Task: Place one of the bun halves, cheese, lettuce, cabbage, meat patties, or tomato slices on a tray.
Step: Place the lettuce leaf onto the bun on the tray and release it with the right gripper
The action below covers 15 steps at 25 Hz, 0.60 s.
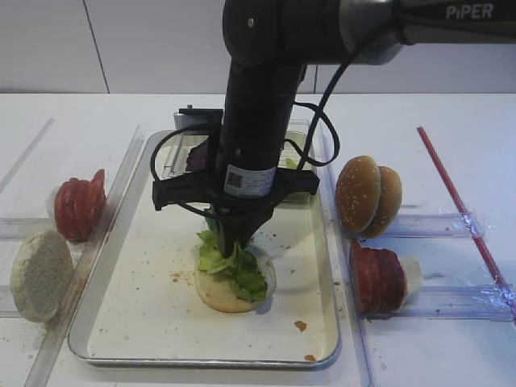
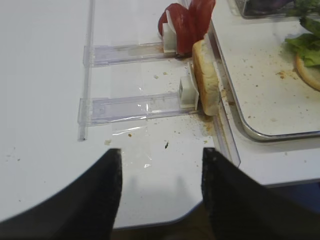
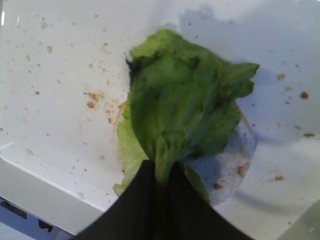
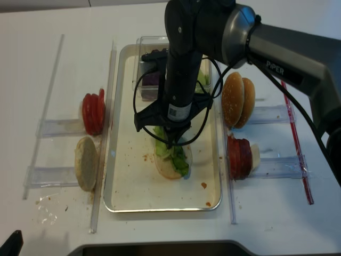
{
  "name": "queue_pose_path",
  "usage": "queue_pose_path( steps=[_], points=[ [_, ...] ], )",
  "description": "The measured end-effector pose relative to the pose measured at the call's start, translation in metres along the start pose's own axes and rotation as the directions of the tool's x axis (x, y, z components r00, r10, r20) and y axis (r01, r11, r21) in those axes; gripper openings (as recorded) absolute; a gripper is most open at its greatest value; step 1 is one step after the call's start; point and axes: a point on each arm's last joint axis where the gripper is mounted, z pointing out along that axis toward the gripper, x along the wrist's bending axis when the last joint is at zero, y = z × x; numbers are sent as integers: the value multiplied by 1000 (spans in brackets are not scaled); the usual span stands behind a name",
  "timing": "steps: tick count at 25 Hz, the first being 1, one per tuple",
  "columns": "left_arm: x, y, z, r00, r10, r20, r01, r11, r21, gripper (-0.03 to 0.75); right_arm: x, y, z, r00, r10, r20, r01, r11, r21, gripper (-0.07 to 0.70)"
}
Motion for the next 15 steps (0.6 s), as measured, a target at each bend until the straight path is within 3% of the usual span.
queue_pose_path(
  steps=[5,15],
  points=[
    [0,0,0,1000,0,0,0,1000,0,347,0,0,0,1000,-10,4,10,1000,-1,185],
    [0,0,0,1000,0,0,0,1000,0,347,-3,1,0,999,-28,29,28,1000,-5,556]
  ],
)
